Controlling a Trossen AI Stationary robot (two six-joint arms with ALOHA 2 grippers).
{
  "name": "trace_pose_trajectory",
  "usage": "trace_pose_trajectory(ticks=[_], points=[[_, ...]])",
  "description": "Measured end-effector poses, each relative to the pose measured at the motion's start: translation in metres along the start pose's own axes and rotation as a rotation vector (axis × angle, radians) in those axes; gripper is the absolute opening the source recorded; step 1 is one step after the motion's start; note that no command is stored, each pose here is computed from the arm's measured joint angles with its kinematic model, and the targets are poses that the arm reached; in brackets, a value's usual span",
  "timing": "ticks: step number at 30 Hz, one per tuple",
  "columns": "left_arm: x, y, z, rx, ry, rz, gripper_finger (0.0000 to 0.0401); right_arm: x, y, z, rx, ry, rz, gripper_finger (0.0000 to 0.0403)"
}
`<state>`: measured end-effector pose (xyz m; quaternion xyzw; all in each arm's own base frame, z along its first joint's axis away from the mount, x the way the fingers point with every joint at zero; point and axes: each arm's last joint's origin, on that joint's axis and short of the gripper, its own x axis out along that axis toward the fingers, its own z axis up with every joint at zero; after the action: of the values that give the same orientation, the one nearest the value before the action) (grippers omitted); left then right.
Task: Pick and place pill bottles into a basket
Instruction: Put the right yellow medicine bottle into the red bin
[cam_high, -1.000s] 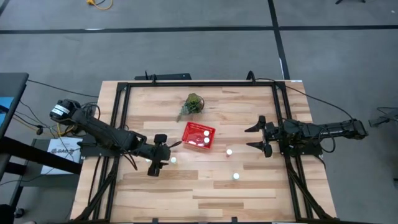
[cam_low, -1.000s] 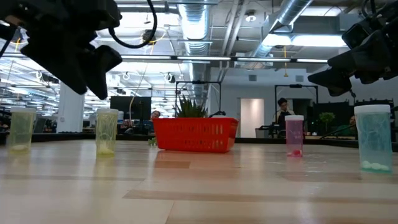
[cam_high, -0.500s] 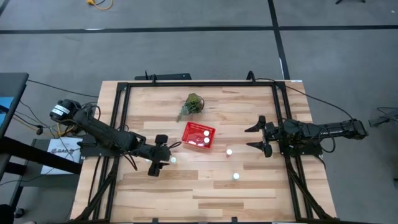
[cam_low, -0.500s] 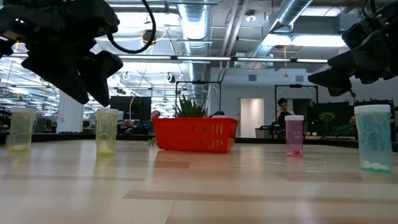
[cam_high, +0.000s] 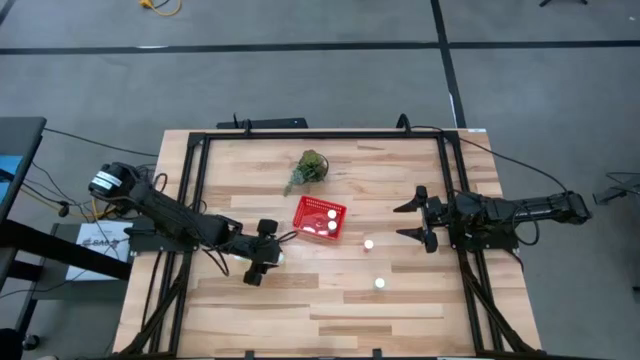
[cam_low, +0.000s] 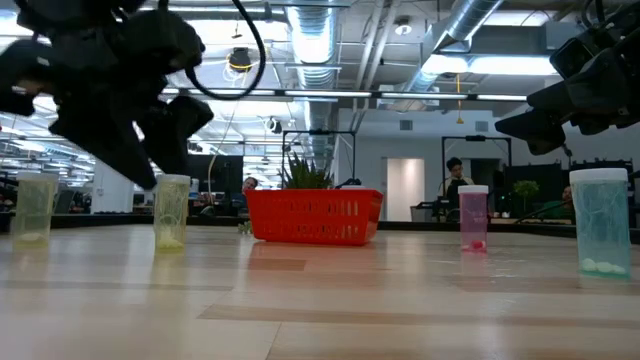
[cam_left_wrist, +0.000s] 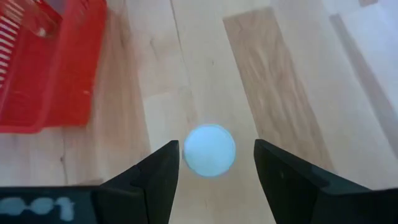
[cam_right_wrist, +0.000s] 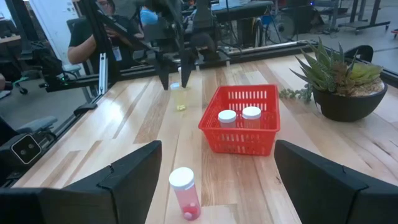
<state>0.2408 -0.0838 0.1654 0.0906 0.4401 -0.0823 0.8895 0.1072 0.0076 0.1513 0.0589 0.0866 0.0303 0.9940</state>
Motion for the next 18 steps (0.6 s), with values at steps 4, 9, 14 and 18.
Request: trace_pose_trajectory(ticks=[4,9,14,18], points=[[0.010,0.001,-0.002,-0.001,0.023,-0.001,0.0199,0.000,0.000,0.000,0.000,0.000,0.000,0.0306],[0.012,0.001,0.000,0.024,-0.002,0.000,0.0199,0.000,0.000,0.000,0.000,0.000,0.000,0.0306],[0.013,0.004,0.001,0.018,-0.011,0.007,0.0198,0.000,0.000,0.000,0.000,0.000,0.000,0.0306],[0.013,0.007,0.001,0.012,-0.006,0.013,0.0177,0.000,0.000,0.000,0.000,0.000,0.000,0.0306]])
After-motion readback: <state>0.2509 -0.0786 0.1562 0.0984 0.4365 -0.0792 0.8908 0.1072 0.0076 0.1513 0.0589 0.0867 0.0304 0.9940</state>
